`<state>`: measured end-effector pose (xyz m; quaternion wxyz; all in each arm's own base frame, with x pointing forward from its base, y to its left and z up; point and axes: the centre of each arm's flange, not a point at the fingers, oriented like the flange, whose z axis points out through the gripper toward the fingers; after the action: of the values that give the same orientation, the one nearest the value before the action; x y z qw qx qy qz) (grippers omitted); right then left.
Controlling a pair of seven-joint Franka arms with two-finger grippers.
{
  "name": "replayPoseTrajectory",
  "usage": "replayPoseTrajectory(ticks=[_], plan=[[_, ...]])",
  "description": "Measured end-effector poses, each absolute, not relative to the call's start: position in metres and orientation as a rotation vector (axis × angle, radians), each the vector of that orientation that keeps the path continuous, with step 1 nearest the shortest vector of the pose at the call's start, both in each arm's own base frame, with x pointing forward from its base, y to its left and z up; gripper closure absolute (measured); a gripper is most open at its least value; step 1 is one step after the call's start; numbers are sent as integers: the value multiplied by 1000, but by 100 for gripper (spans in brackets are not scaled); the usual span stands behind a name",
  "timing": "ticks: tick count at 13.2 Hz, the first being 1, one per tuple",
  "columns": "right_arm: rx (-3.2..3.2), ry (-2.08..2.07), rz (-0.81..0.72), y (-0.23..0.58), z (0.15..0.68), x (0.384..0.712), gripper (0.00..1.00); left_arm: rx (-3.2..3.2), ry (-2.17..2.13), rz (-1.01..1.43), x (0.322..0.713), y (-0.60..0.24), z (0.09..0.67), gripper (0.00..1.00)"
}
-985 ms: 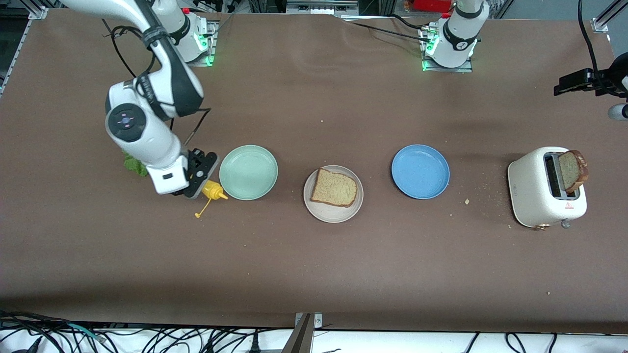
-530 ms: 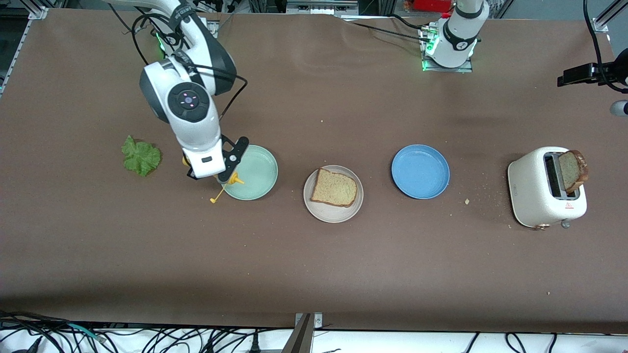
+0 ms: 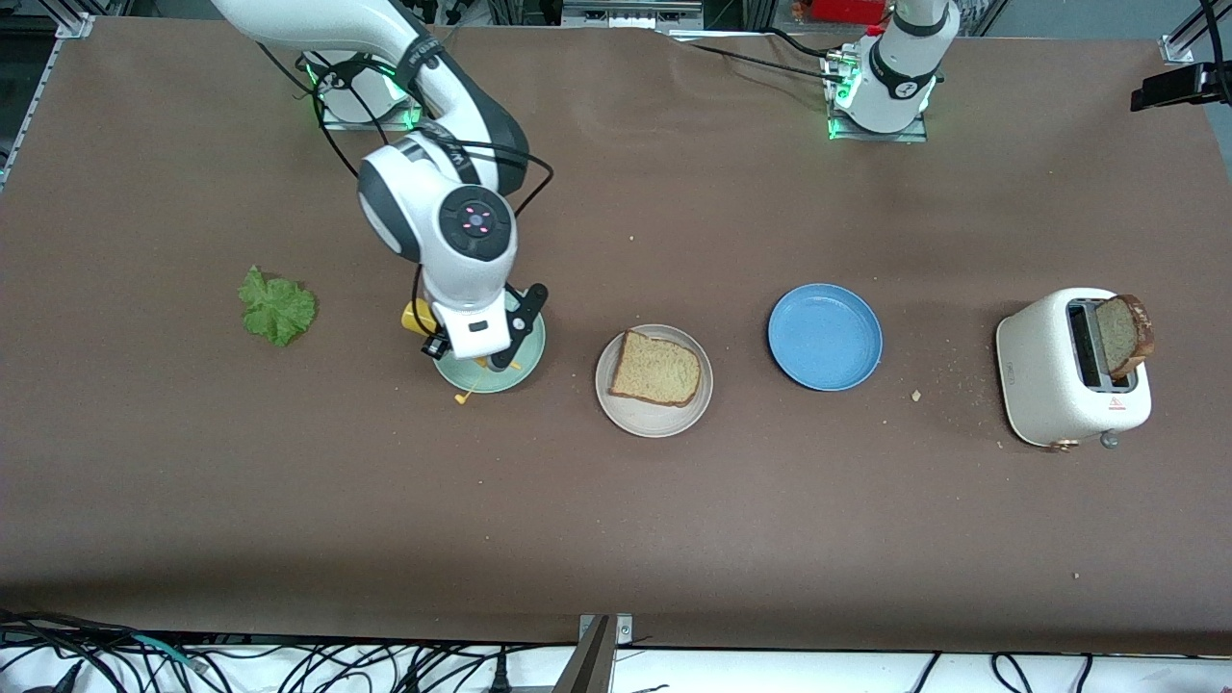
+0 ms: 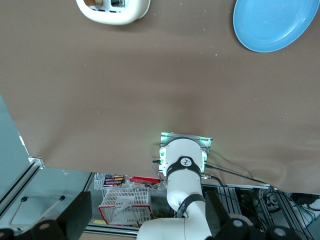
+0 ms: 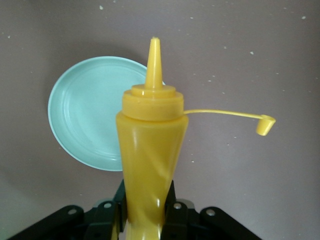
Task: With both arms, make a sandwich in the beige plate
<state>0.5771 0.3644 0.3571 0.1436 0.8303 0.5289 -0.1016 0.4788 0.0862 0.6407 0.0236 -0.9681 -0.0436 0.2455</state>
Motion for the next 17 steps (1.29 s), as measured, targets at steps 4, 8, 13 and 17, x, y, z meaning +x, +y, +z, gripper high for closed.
replayPoseTrajectory(ticks=[4, 8, 13, 17], plan=[[2312, 1485, -386, 389, 340, 555, 68, -3012, -117, 666, 519, 90, 623, 0], [2315, 1475, -397, 404, 347, 543, 68, -3040, -106, 417, 560, 95, 633, 0], [2382, 1470, -326, 464, 353, 514, 67, -3076, -60, 317, 571, 81, 639, 0], [2434, 1459, -229, 490, 313, 542, 67, -3103, -19, 298, 577, 67, 636, 0]])
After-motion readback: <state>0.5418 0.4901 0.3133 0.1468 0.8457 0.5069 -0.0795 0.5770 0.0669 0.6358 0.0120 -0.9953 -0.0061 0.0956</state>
